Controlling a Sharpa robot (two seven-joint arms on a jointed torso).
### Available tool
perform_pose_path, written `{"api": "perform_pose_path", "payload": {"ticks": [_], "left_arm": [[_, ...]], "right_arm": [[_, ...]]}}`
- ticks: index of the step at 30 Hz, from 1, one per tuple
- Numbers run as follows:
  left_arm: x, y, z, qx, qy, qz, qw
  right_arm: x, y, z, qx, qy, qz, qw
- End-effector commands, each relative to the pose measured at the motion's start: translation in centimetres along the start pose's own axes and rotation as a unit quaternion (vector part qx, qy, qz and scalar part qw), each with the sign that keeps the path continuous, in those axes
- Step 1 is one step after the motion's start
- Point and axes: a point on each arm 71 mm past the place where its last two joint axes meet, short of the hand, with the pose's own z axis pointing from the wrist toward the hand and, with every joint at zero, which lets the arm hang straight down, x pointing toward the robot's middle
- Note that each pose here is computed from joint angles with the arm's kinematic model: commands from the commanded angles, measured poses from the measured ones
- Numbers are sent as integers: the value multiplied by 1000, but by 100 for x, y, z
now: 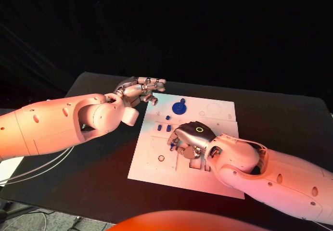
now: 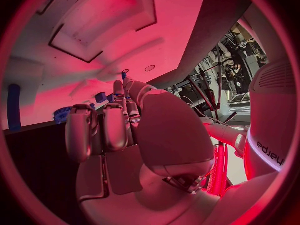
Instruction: Assemble the parts on the task board
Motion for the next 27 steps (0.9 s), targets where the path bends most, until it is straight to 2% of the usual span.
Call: {"api": "perform_pose_path", "payload": {"ticks": [1,13,27], "left_arm": [[28,-10,4,6,10,-1,1000],[28,-9,3,4,10,-2,1000],[26,-8,4,4,11,-2,1000]], "right_arm": [[45,12,0,-5,17,-4,1000],[74,-6,2,-3,27,-3,1000],[75,-1,-2,-3,28,-2,1000]]}}
